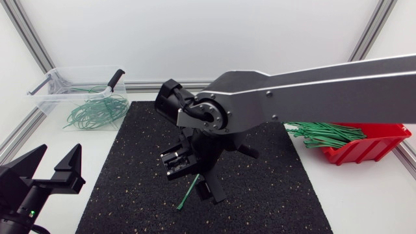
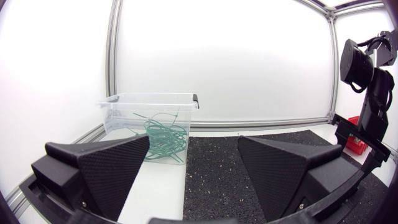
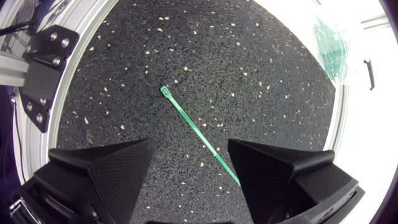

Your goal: Take a green cable tie from the red box, thread the tail through the head to close it, then place it in the transparent bin on the left.

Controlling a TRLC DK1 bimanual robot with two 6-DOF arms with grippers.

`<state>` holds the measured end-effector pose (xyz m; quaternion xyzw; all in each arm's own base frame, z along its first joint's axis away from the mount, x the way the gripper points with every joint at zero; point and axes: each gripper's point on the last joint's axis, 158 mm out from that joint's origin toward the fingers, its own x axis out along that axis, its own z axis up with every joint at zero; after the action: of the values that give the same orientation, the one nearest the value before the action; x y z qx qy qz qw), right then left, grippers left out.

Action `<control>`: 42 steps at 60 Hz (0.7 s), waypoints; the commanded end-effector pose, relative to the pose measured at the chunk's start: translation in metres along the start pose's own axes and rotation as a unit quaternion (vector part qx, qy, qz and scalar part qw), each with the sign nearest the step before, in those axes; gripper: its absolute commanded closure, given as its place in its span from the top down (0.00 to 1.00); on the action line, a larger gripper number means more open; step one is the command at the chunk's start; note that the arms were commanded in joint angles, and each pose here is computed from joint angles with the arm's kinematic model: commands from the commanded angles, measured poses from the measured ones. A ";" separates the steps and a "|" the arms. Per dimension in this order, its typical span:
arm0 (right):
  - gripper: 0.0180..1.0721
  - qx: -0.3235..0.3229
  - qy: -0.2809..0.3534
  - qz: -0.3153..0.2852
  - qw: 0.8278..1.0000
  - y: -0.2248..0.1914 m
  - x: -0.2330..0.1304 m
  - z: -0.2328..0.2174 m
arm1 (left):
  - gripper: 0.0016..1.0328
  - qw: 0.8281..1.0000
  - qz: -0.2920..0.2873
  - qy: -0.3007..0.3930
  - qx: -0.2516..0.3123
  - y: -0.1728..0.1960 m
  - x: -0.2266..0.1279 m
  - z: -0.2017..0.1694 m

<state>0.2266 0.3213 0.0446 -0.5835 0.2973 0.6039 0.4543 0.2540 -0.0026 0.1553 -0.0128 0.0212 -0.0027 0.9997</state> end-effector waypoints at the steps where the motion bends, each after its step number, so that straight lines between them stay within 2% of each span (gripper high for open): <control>1: 0.81 -0.034 0.012 0.020 0.999 0.006 0.009 0.003 | 0.96 1.000 0.004 0.024 -0.004 0.002 0.002 -0.022; 10: 0.80 -0.054 0.017 0.032 0.998 0.011 0.019 0.008 | 0.96 1.000 0.004 0.024 -0.004 0.002 0.002 -0.022; 16: 0.73 -0.065 0.020 0.041 0.997 0.015 0.026 0.011 | 0.96 1.000 0.004 0.024 -0.005 0.002 0.002 -0.022; 27: 0.72 -0.078 0.024 0.053 0.995 0.022 0.036 0.017 | 0.96 1.000 0.004 0.024 -0.005 0.002 0.002 -0.022; 35: 0.65 -0.088 0.023 0.057 0.994 0.026 0.042 0.023 | 0.96 1.000 0.004 0.024 -0.005 0.002 0.002 -0.022; 42: 0.64 -0.092 0.025 0.060 0.994 0.028 0.048 0.025 | 0.96 1.000 0.004 0.024 -0.004 0.002 0.002 -0.022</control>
<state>0.1964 0.3365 0.0045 -0.6096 0.2961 0.6344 0.3719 0.2540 -0.0026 0.1553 -0.0128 0.0212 -0.0027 0.9997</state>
